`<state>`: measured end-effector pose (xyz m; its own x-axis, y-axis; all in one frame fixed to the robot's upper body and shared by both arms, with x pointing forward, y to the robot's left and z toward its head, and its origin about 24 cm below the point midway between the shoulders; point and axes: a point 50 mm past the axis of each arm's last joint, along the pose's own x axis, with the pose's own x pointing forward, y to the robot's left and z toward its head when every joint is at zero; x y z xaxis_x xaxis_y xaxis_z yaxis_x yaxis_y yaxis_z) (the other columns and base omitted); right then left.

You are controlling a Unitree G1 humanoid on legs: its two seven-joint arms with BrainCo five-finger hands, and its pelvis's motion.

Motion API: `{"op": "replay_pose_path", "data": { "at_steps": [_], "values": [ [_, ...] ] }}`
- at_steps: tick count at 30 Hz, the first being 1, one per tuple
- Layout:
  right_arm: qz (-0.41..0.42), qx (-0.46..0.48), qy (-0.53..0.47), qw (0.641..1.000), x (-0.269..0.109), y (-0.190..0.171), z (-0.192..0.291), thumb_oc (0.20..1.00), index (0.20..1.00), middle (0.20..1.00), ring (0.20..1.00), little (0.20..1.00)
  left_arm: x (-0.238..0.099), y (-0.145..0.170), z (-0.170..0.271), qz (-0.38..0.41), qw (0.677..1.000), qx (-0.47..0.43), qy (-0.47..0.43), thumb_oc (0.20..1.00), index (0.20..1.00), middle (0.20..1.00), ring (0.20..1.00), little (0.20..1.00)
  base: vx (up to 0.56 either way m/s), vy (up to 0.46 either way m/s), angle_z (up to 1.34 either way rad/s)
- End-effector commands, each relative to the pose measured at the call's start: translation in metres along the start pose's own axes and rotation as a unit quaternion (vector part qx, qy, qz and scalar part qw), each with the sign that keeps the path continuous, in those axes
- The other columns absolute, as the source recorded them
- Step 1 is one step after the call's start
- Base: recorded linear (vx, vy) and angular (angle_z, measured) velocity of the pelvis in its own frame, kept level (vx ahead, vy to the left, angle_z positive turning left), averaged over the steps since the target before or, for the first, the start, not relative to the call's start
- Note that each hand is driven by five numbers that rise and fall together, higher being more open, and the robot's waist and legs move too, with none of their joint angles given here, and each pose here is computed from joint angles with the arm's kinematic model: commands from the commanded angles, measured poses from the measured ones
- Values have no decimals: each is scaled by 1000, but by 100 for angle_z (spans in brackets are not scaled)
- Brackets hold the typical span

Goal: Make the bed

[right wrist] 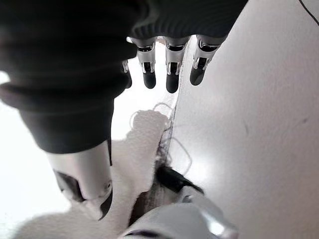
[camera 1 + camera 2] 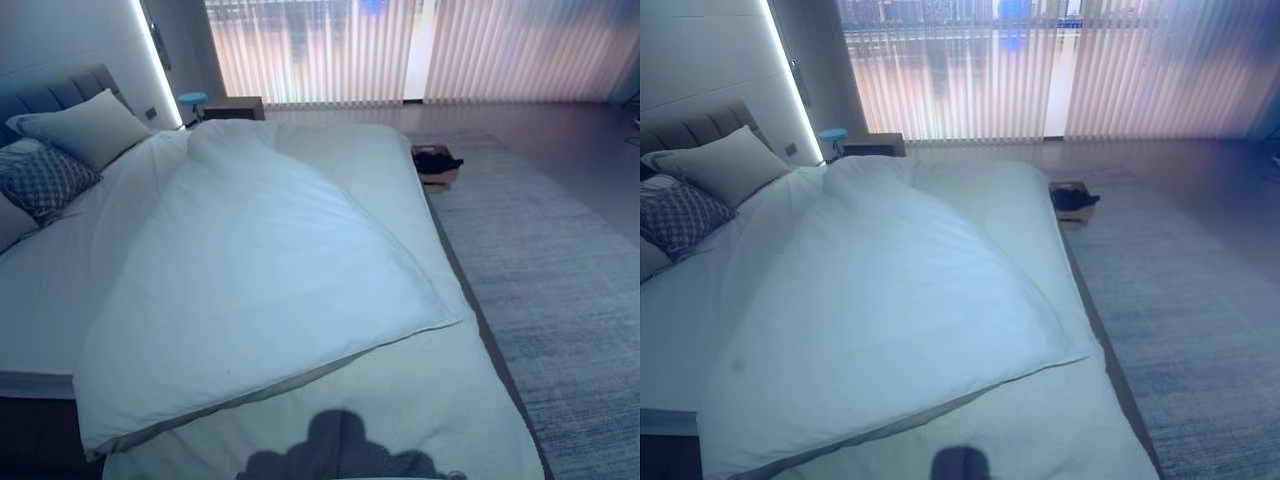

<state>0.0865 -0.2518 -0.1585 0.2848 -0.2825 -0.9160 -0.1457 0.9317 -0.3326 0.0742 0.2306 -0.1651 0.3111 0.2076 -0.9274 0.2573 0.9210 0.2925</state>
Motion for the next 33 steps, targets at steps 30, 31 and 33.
{"op": "replay_pose_path", "data": {
  "at_steps": [30, 31, 33],
  "values": [
    [163, 548, -488, 659, -180, -50, 370, 1000, 1000, 1000, 1000, 1000, -15, 5, 160, 31, 966, -97, -238, 1000, 1000, 1000, 1000, 1000, -35, 10, 14],
    [159, 563, -499, 639, -190, -60, 376, 1000, 1000, 1000, 1000, 1000, -16, 5, 164, 30, 964, -103, -245, 1000, 1000, 1000, 1000, 1000, -14, 1, 27],
    [153, 585, -513, 608, -207, -76, 386, 1000, 1000, 1000, 1000, 1000, -18, 5, 169, 29, 961, -111, -253, 1000, 1000, 1000, 1000, 1000, -1, 18, 21]
  ]
}}
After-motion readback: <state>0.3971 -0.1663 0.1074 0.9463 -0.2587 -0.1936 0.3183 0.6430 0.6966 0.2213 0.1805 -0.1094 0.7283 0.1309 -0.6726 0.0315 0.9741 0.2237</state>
